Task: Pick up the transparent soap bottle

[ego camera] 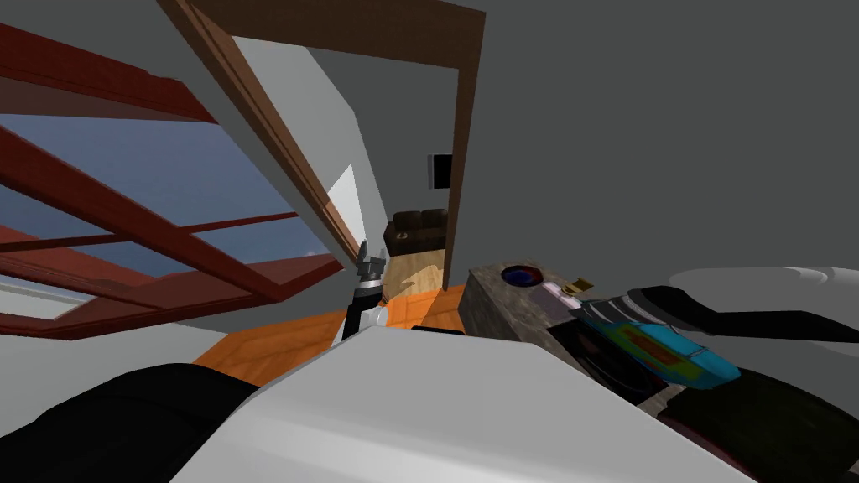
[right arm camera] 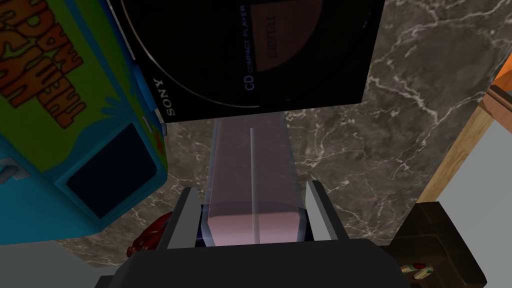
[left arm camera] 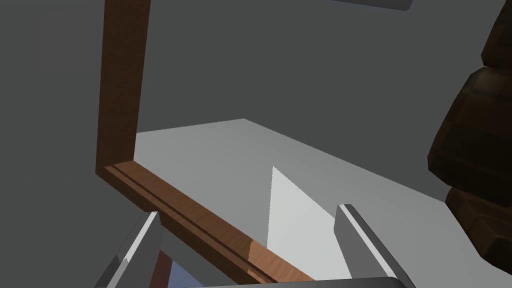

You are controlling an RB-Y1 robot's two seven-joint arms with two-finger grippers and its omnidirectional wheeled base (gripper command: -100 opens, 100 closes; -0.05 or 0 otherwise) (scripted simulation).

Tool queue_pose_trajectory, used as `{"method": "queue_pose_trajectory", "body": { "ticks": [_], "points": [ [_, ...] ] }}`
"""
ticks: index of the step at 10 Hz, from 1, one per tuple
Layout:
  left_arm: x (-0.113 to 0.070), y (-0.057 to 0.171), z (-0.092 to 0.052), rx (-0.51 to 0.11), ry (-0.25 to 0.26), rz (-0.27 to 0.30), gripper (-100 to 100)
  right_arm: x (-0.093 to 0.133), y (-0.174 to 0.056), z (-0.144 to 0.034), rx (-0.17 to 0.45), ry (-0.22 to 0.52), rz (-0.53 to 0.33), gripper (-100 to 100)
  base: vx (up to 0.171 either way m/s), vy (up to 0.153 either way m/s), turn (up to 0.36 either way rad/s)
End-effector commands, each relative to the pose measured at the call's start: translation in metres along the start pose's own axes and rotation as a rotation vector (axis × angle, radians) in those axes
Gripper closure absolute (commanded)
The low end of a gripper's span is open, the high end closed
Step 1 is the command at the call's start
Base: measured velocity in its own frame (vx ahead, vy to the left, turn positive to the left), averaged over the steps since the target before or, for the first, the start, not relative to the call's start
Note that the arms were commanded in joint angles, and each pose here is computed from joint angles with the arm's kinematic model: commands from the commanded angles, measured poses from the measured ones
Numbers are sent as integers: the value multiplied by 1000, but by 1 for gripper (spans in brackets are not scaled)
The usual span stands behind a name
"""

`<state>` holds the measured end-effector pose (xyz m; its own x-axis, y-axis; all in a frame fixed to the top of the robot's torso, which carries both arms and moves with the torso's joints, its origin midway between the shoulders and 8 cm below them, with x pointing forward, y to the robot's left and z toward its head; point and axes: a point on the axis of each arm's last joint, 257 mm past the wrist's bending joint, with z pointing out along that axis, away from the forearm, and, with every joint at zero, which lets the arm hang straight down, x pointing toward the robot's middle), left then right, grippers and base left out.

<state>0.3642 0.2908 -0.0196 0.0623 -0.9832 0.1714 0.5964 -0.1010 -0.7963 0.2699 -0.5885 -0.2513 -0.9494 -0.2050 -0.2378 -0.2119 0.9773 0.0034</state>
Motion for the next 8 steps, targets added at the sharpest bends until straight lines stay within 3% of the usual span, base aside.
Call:
{"method": "queue_pose_trajectory", "body": {
  "ticks": [1, 8],
  "points": [
    [0, 0, 0, 0, 0, 0, 0, 0, 1, -1, -7, 2, -38, 100, 125, 32, -168],
    [0, 0, 0, 0, 0, 0, 0, -7, 11, -9, -55, 1, -208, 100, 128, 64, -250]
  ]
}}
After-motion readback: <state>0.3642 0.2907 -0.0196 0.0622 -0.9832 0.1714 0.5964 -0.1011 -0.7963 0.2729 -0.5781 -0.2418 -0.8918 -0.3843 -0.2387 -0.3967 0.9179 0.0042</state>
